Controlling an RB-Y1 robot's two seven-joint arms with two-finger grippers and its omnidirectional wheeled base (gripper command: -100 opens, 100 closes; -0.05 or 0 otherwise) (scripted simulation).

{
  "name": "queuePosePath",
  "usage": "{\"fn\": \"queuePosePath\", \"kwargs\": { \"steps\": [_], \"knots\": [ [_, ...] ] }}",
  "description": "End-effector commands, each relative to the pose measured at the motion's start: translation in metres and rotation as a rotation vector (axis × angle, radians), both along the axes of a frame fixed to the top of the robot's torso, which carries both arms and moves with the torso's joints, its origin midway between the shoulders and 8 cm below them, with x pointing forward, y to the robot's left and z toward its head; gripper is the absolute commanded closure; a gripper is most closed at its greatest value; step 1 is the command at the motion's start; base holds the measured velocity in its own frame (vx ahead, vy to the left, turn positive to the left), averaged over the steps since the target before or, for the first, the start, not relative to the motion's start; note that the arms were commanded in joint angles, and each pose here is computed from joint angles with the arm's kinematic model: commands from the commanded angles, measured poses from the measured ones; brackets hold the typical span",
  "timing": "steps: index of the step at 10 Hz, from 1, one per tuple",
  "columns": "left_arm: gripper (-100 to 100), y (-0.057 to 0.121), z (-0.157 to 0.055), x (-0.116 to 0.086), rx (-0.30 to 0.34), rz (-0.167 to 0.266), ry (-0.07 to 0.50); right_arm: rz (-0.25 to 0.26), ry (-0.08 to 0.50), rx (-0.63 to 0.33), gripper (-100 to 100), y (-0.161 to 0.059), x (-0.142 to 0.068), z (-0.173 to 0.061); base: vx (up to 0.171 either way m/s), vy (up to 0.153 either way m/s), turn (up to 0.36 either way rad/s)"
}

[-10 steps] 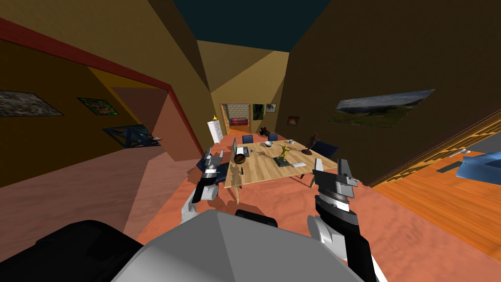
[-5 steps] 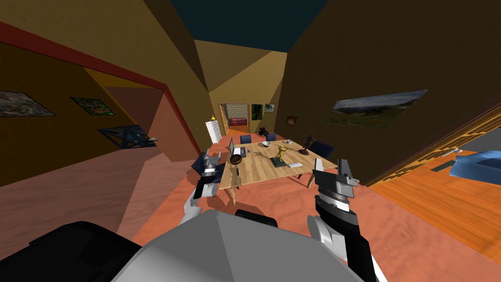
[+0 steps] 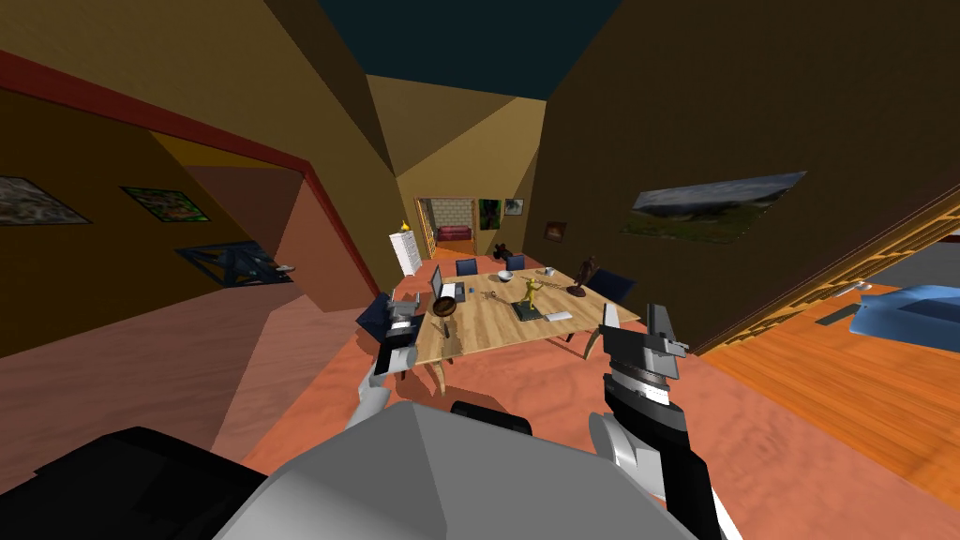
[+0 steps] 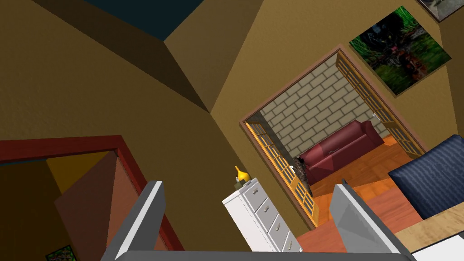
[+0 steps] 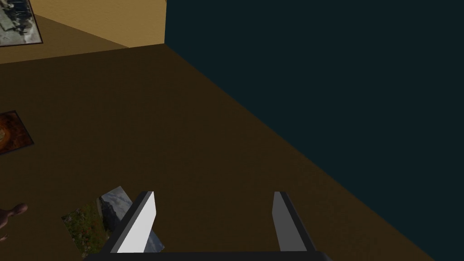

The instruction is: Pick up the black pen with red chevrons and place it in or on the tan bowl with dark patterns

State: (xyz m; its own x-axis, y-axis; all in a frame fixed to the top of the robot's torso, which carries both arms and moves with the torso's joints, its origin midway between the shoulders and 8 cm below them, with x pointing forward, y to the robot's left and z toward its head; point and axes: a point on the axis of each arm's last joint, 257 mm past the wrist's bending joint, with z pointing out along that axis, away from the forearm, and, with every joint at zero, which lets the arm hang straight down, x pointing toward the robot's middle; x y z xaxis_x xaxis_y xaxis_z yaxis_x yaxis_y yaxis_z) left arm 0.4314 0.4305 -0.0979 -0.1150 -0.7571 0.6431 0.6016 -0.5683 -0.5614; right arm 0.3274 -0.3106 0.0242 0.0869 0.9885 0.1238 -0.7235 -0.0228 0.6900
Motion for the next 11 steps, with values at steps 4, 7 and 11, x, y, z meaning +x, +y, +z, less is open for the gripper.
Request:
{"fn": "queuePosePath", "kwargs": {
  "steps": [4,7,11],
  "knots": [
    [-100,0.037,-0.031,0.003,-0.141,0.022,0.006,0.0,0.0,0.0,0,0.0,0.0,0.0,0.028,-0.081,-0.018],
    [-100,0.064,-0.052,0.003,-0.261,0.043,-0.014,0.0,0.0,0.0,0,0.0,0.0,0.0,0.041,-0.073,-0.025],
    [-100,0.09,-0.087,0.0,-0.382,0.078,-0.009,0.0,0.0,0.0,0,0.0,0.0,0.0,0.031,-0.076,-0.026]
  ]
}}
